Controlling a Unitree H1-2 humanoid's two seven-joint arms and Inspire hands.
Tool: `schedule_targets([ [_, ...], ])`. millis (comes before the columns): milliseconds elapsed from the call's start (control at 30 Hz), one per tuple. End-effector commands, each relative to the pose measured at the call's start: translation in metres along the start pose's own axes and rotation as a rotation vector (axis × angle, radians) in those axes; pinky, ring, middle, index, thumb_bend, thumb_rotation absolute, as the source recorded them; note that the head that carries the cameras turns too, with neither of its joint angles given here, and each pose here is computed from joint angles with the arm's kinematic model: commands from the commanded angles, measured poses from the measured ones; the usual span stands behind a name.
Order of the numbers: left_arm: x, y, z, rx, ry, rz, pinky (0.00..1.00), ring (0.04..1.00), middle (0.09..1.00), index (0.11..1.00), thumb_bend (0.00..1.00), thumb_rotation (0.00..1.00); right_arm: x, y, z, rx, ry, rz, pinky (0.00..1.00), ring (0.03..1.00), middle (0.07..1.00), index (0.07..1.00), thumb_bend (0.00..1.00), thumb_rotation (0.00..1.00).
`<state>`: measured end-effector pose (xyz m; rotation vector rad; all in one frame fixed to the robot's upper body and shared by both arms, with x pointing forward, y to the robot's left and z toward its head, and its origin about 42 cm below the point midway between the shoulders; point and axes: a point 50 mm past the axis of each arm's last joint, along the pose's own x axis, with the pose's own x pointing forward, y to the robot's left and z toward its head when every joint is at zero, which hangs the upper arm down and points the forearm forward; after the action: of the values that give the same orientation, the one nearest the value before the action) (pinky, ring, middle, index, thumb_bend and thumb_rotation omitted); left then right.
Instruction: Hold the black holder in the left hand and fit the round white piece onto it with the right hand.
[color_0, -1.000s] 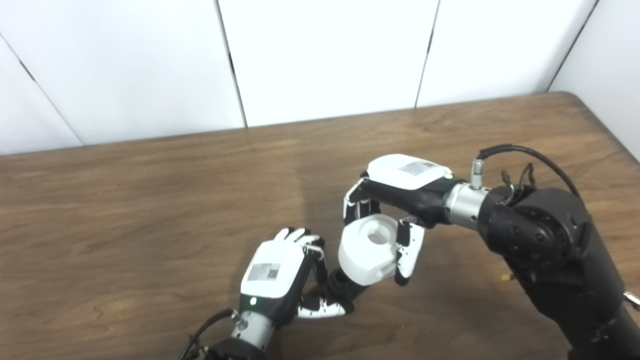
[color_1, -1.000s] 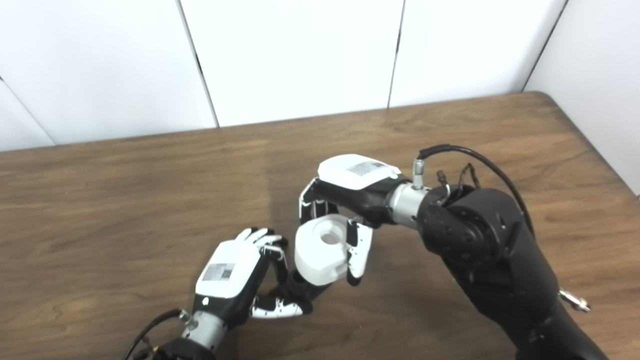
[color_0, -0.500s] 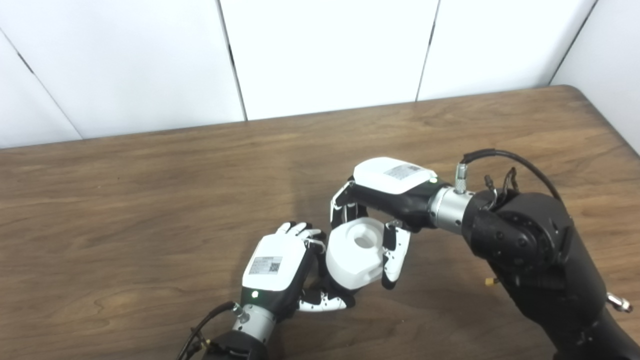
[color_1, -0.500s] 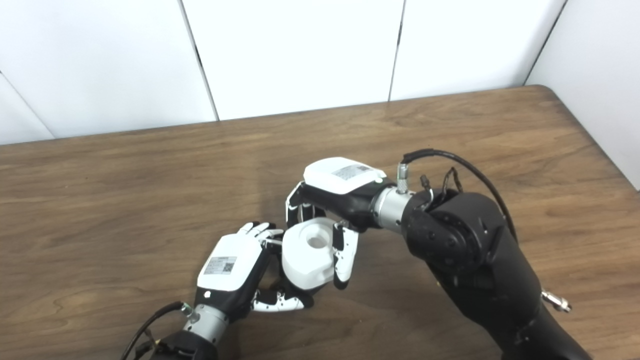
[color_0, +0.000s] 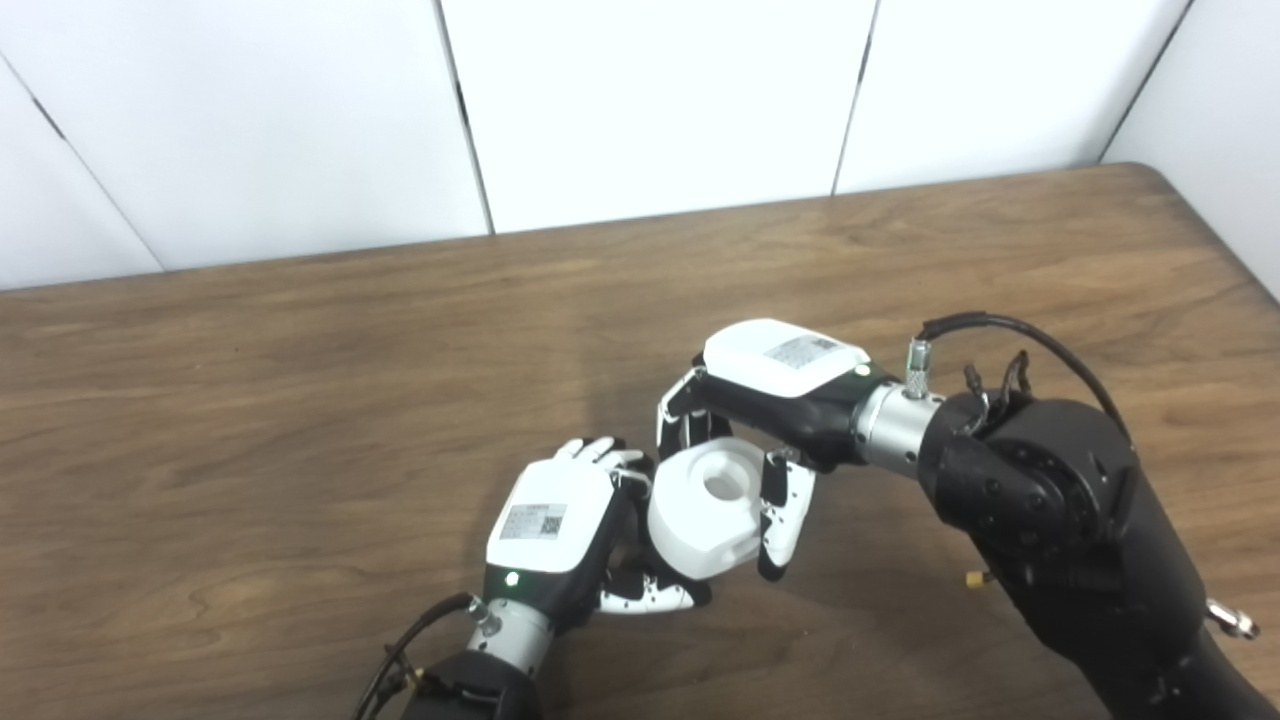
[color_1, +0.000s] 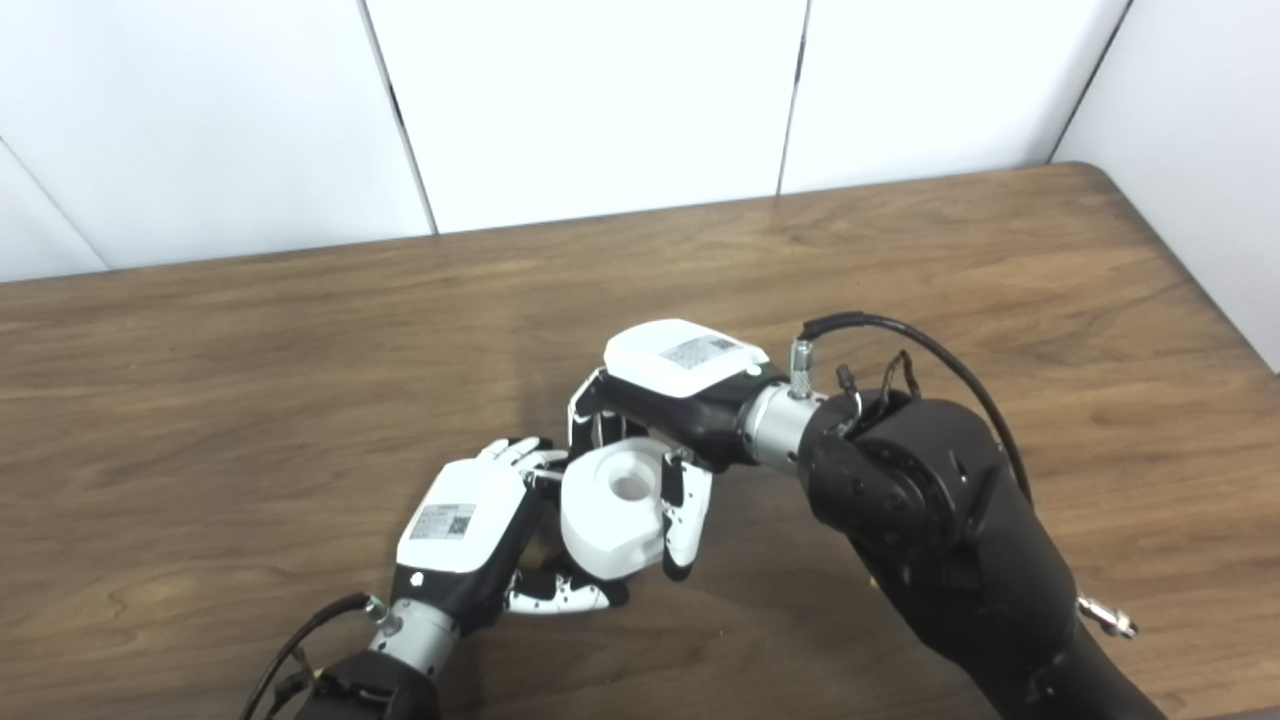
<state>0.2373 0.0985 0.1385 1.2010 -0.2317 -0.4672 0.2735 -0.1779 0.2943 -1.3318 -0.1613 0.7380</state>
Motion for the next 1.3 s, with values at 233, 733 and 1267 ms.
schedule_targets([
  [233,-0.003,-0.026,0.001,0.017,0.026,-0.155,0.92,0.886,0.798,0.49,0.52,0.07,0.001,0.0,0.009,-0.015,-0.025,-0.033,0.95,0.48,0.448,0.522,0.52,0.0],
  [733,-0.003,-0.024,0.004,0.015,0.031,-0.153,0.93,0.883,0.797,0.49,0.52,0.07,0.011,0.005,0.022,-0.035,-0.058,-0.018,0.91,0.484,0.442,0.524,0.52,0.0],
  [1267,-0.003,-0.022,0.005,0.015,0.031,-0.154,0.93,0.885,0.797,0.491,0.52,0.07,0.014,0.015,0.028,-0.092,-0.056,0.003,0.91,0.481,0.429,0.532,0.52,0.0],
])
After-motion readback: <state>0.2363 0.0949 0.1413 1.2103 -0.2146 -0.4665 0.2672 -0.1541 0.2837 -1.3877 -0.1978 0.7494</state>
